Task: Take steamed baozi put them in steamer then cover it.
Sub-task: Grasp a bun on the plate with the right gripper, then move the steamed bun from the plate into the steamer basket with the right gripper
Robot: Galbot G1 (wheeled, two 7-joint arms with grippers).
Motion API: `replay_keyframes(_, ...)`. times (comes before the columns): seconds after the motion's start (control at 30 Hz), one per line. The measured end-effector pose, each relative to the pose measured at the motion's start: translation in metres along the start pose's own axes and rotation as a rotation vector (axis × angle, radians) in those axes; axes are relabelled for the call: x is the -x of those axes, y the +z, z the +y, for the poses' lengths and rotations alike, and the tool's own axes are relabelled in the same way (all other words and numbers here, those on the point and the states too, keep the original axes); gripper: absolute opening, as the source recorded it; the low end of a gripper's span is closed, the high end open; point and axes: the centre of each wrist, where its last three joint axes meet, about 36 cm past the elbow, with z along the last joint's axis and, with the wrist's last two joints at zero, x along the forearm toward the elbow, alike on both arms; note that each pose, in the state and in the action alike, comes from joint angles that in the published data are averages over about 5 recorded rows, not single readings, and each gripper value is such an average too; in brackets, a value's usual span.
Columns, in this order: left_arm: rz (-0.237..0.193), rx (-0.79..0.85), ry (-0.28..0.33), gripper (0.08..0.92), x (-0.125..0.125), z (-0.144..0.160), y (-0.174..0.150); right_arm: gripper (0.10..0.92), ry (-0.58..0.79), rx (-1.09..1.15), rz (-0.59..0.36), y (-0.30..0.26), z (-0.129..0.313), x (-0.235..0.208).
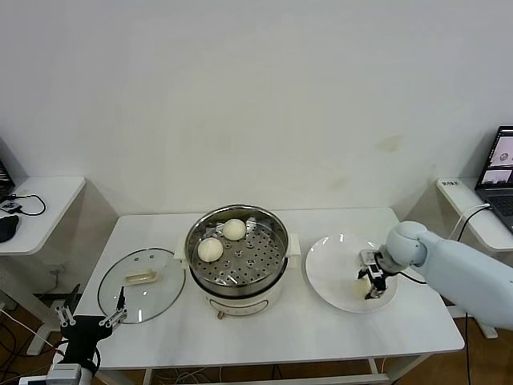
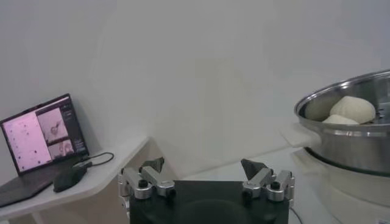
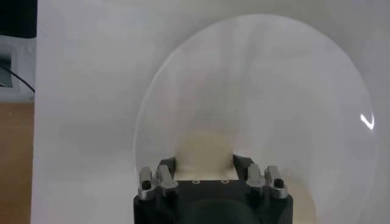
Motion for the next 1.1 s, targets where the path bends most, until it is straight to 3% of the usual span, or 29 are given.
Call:
replay_keyframes(0.4, -0.019, -0.008, 0.010, 0.823, 0.003, -0.002, -0.005, 0.605, 0.131, -0.053, -0.054, -0.032, -0.043, -0.102)
replay_keyframes(0.7, -0.029, -0.008, 0.010, 0.823, 0.005, -0.001, -0.007, 0.611, 0.228, -0.151, -0.094, -0.089, -0.074, -0.172)
replay_keyframes(1.1, -0.034, -0.011, -0.011, 0.823, 0.007, 0.005, -0.008, 0.610, 0.237, -0.364, -0.178, -0.207, -0.088, -0.185)
